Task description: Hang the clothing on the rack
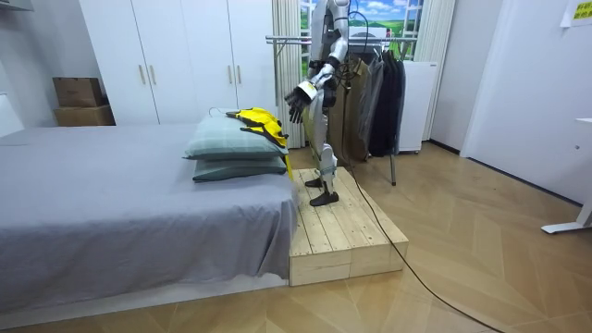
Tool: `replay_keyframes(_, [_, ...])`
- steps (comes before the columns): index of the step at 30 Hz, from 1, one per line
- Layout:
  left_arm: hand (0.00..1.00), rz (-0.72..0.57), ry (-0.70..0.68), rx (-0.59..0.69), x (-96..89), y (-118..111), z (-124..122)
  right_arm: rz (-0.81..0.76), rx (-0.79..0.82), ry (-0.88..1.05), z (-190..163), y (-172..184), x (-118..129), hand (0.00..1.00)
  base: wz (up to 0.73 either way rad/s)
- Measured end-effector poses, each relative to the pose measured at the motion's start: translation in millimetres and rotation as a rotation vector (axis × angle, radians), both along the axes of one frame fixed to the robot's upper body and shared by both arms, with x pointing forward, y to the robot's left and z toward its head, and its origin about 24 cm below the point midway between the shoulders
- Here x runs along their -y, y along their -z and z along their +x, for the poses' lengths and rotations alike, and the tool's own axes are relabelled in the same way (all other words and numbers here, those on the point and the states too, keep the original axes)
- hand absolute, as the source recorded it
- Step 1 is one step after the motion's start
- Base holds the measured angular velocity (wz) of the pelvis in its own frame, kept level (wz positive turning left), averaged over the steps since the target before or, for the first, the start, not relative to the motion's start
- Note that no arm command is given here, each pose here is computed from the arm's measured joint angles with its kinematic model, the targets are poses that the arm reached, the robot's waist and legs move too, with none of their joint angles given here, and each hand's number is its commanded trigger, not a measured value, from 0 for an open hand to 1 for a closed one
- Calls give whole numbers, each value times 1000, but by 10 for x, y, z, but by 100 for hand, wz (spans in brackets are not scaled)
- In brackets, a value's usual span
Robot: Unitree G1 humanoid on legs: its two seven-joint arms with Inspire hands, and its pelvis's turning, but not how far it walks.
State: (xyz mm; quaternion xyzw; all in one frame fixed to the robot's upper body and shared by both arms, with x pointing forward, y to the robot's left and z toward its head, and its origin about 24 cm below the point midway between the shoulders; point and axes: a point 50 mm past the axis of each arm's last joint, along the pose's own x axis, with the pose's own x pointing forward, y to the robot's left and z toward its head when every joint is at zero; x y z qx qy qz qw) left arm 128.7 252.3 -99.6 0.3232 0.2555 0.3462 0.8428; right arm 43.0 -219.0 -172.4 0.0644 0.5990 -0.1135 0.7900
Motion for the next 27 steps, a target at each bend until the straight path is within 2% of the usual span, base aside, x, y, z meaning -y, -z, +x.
replay_keyframes(7, [0,129,174,-8,94,-65,112,10,19,-32,49,-8,-12,0,0])
replay_keyframes(16, [0,274,309,4,120,-169,220,18,30,-31,64,-11,-15,0,0])
replay_keyframes(27, [0,307,344,-60,144,-115,190,5,36,-40,86,-20,7,0,-1])
